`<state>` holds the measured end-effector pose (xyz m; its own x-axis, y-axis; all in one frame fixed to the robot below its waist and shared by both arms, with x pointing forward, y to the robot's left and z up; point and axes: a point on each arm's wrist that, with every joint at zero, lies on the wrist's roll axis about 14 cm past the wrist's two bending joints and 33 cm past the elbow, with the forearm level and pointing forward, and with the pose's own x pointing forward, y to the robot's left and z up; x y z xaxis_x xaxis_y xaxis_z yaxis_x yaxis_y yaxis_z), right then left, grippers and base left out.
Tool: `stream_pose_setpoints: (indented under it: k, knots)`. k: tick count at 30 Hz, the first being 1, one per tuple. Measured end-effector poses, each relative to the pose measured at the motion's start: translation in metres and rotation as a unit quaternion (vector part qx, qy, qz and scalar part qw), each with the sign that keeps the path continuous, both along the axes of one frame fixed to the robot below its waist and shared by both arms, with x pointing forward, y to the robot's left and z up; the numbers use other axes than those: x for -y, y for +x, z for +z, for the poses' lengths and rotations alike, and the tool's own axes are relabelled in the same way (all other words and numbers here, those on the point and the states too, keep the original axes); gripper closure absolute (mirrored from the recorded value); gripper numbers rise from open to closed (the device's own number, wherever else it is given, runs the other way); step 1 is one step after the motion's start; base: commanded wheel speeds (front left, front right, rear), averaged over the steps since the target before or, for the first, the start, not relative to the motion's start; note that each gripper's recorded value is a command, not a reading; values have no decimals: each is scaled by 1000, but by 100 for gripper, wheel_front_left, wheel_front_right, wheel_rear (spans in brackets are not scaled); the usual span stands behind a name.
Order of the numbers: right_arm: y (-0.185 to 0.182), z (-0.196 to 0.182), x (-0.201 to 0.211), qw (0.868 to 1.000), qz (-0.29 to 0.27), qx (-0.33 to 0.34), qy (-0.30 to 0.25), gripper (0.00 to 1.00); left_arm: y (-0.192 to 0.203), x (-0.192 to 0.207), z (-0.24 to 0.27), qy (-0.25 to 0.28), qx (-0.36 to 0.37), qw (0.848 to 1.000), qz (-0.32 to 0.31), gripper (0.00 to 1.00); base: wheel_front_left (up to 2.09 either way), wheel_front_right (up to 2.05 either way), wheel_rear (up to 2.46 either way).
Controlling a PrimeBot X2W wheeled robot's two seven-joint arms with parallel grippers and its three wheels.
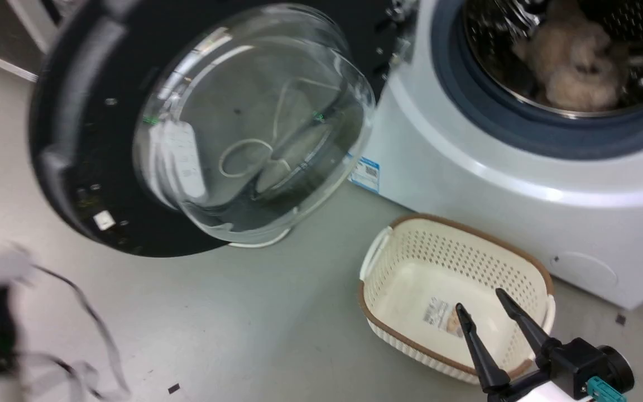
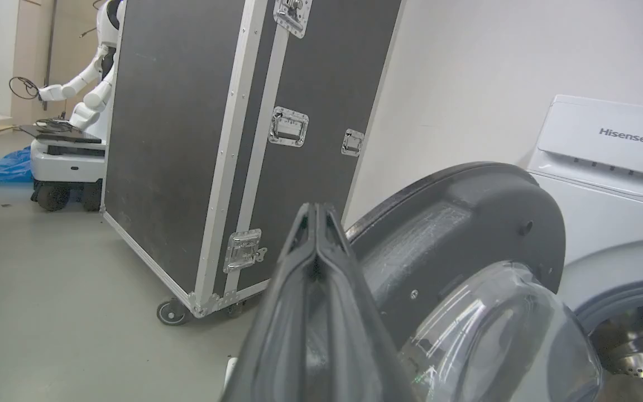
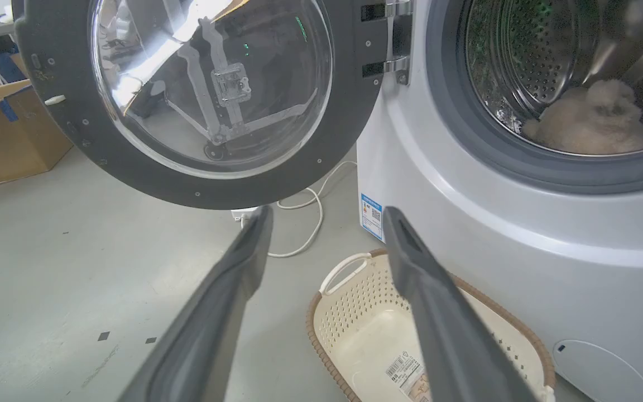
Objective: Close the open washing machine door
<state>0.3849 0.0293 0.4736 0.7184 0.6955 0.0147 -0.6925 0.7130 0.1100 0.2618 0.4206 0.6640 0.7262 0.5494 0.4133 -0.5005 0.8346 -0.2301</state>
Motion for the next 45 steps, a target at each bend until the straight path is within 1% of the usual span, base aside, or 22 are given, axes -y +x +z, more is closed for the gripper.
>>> stream_pose_setpoints:
  k: [1,3,5,8,10,13,16,18,20,25,28,33,39,40,45]
  knots:
    - [1,-3,3,1000,-2,-3,-3,0,5,-10,6,-5,-2,1000,0,100,0,0,0]
    - [2,-8,9,1000,-8,-8,-7,0,15,-31,14,-33,0,999,2,100,0,0,0]
    - [3,-12,16,1000,-15,-14,-8,0,24,-52,13,-78,-2,997,5,100,0,0,0]
    - [8,-14,23,1000,-26,-17,-6,0,36,-79,1,-152,-15,988,9,100,0,0,0]
    - [10,-16,27,999,-31,-18,-6,0,44,-89,-11,-206,-21,978,6,100,0,0,0]
    - [11,-19,33,999,-39,-23,-8,0,57,-97,-31,-287,-25,958,-9,100,0,0,0]
    - [13,-21,38,999,-46,-26,-7,0,70,-94,-46,-346,-34,937,-38,100,0,0,0]
    - [14,-22,40,998,-49,-27,-8,0,74,-93,-51,-358,-42,931,-47,100,0,0,0]
    - [14,-23,42,998,-52,-28,-10,0,80,-87,-58,-381,-47,921,-68,100,0,0,0]
    - [15,-20,46,998,-58,-24,-10,0,92,-67,-67,-428,-51,892,-132,100,0,0,0]
    - [15,-15,48,998,-63,-18,-8,0,93,-55,-63,-458,-31,870,-180,100,0,0,0]
    - [14,-3,48,997,-71,-8,1,0,83,-30,-65,-470,-59,848,-237,100,0,0,0]
    - [11,12,50,996,-83,7,9,0,68,16,-82,-485,-97,814,-305,100,0,0,0]
    - [7,17,52,996,-91,12,13,0,59,42,-89,-489,-114,797,-336,100,0,0,0]
    - [2,26,54,995,-100,21,17,0,48,88,-94,-494,-130,768,-386,100,0,0,0]
